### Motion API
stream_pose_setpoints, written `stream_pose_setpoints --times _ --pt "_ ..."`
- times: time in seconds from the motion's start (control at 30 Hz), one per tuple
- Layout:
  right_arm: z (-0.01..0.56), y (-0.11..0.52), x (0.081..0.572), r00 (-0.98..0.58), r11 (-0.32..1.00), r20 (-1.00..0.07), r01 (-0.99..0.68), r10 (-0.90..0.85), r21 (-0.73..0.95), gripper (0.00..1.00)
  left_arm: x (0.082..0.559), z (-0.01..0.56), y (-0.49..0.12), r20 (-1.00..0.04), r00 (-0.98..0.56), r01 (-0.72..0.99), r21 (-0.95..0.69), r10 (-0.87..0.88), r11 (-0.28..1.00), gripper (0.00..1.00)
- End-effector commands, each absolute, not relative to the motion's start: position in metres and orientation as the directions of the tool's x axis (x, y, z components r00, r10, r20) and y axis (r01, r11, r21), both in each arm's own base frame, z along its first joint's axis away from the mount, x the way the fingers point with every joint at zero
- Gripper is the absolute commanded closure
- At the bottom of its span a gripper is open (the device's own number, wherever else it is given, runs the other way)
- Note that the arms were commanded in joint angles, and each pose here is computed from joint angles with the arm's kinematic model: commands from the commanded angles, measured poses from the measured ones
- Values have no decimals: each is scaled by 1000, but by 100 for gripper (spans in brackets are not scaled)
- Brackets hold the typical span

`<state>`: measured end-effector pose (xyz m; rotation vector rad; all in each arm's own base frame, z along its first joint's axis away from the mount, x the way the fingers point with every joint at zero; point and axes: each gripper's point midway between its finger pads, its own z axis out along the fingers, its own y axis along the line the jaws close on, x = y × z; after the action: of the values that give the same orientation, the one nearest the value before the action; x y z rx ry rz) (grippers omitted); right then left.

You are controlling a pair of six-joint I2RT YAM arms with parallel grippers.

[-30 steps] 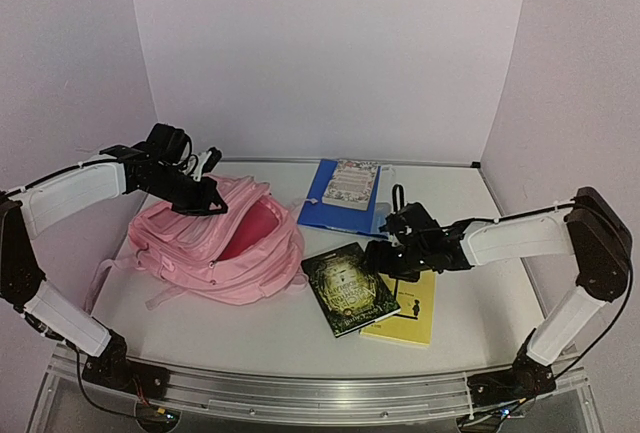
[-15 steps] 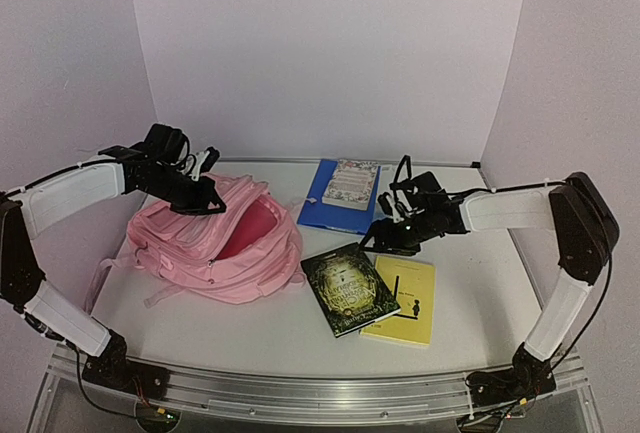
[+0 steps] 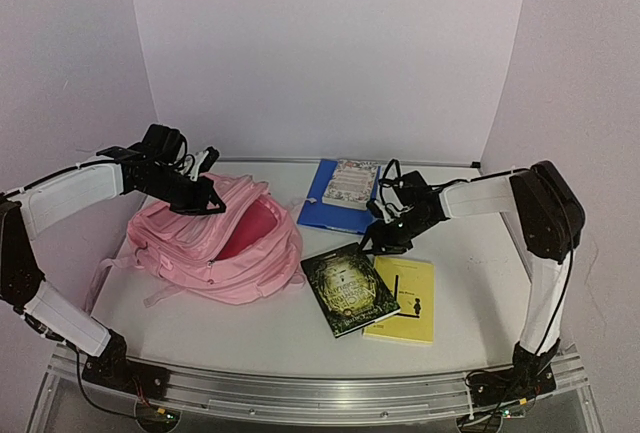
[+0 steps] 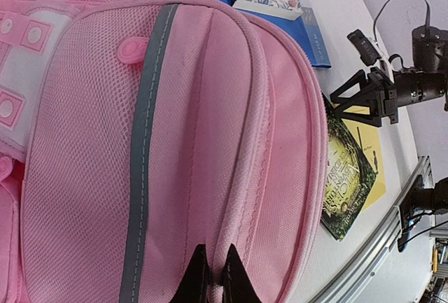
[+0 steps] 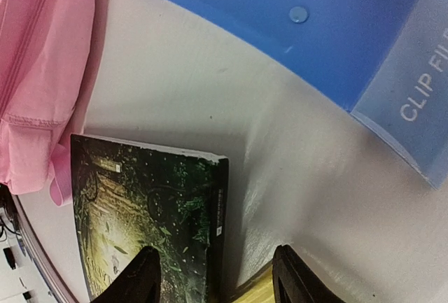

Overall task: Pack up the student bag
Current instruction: Pick up the book from the center of the board.

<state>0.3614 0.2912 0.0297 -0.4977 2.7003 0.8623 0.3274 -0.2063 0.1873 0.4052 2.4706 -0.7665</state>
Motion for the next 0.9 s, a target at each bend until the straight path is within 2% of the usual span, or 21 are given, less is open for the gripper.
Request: stream_pose_setpoints --times 0.0,0.23,0.43,0.57,0.67,0.87 --pt "18 298 346 -899 718 -280 -438 -337 541 47 336 234 -221 -687 -718 534 -442 111 720 100" --pt "5 308 339 -906 677 -216 -418 -365 606 50 336 235 -221 -690 -716 537 -442 111 719 100" --pt "4 320 337 -925 648 -166 -360 -342 671 57 337 235 -222 -690 -715 539 -441 113 718 100" --pt "3 324 341 -937 646 -144 -325 -318 690 69 336 235 -222 -689 -716 539 -443 113 716 100" --pt "8 328 345 -945 637 -148 -308 -293 707 82 336 235 -222 -689 -716 540 -443 113 716 100" --pt "44 336 350 -951 590 -199 -304 -237 748 100 336 236 -221 -691 -714 538 -440 112 719 100"
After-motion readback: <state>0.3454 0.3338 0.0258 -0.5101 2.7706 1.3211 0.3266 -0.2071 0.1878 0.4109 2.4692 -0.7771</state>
